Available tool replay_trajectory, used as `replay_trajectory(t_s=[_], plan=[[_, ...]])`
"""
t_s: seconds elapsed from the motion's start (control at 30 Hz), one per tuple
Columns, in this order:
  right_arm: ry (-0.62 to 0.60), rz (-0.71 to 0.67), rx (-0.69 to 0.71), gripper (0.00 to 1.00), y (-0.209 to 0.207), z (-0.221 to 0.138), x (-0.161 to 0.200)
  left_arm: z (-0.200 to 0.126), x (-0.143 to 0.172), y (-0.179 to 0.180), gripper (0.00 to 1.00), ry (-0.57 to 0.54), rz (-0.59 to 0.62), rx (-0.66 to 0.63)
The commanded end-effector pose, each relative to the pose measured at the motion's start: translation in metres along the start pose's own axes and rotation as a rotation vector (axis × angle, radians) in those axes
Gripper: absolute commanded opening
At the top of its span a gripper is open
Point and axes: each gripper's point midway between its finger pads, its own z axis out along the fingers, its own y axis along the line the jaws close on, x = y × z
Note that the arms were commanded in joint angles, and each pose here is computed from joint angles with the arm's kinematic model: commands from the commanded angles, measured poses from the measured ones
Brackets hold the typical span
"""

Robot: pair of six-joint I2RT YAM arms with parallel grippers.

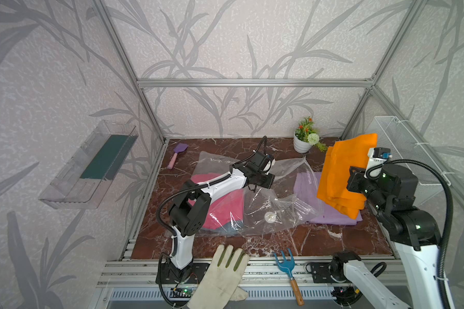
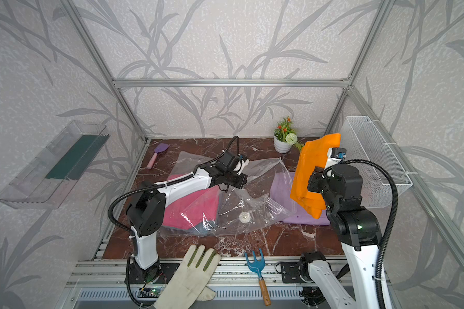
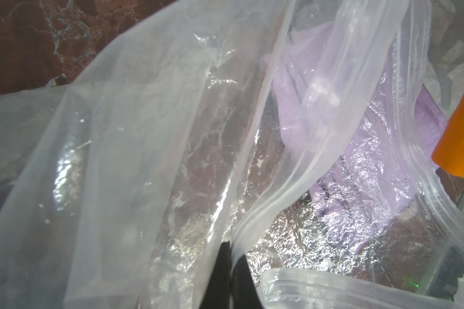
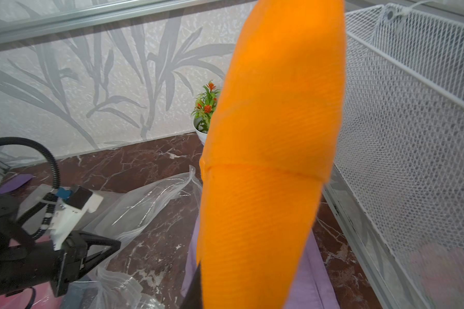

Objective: Take the trousers out of the vacuum bag
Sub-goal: Place the trousers at the center of the board.

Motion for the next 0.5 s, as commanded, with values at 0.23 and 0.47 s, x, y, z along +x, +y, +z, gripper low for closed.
replay_trajectory(t_s=[0.23,0.47], plan=[[-0.233,0.026,0.099,0.0,-0.02,0.007,-0.064,-0.03,-0.007,0.019,0.0,-0.087,-0.041,-0.027],[-0.193,0.08,0.018,0.0,-0.009,0.04,-0.052,-0.05,-0.005,0.028,0.0,-0.147,-0.087,-0.003]])
